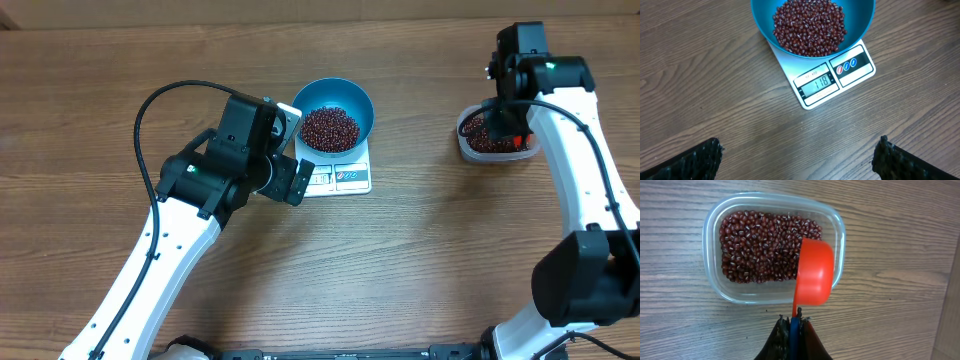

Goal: Scoop item into bowl and weigh 150g on scale
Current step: 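Move the empty red cup back over the bean tub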

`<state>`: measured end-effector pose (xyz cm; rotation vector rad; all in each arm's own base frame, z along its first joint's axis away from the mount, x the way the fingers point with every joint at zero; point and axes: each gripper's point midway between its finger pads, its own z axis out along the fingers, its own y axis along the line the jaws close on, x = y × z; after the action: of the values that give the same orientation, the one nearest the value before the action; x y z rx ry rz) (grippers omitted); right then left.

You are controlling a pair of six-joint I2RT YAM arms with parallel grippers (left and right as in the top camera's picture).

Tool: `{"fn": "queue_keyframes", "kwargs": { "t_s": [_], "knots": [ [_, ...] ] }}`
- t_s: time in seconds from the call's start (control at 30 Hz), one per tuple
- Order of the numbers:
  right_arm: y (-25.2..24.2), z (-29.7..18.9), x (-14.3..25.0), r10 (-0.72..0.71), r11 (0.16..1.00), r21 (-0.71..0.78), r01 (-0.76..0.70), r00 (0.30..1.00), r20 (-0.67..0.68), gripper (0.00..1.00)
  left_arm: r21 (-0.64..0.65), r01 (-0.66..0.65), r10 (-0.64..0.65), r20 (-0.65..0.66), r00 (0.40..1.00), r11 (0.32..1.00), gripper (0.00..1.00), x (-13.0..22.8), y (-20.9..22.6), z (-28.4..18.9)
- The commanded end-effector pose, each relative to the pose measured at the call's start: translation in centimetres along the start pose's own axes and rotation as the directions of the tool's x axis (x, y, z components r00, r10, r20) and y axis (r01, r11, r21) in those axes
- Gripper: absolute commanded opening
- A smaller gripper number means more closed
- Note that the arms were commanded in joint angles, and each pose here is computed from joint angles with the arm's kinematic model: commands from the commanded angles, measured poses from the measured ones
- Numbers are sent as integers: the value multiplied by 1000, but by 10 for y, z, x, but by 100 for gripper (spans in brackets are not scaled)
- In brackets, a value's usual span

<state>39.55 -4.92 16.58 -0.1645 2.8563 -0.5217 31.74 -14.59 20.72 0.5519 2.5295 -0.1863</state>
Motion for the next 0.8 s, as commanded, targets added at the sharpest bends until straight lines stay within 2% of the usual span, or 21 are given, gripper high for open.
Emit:
{"fn": "queue_keyframes", "kwargs": {
  "t_s": [0.0,0.17,0.77],
  "knots": [
    [-2,-2,-8,-6,1000,26,6,1000,19,4,-3,-20,20,7,1000,1000,100,-4,0,0],
    [-8,6,-8,19,997,79,-19,1000,-4,4,-3,-20,20,7,1000,1000,99,-4,0,0],
    [-1,30,-8,23,996,86,-22,1000,-9,4,-3,-20,20,7,1000,1000,100,-4,0,0]
  ]
}}
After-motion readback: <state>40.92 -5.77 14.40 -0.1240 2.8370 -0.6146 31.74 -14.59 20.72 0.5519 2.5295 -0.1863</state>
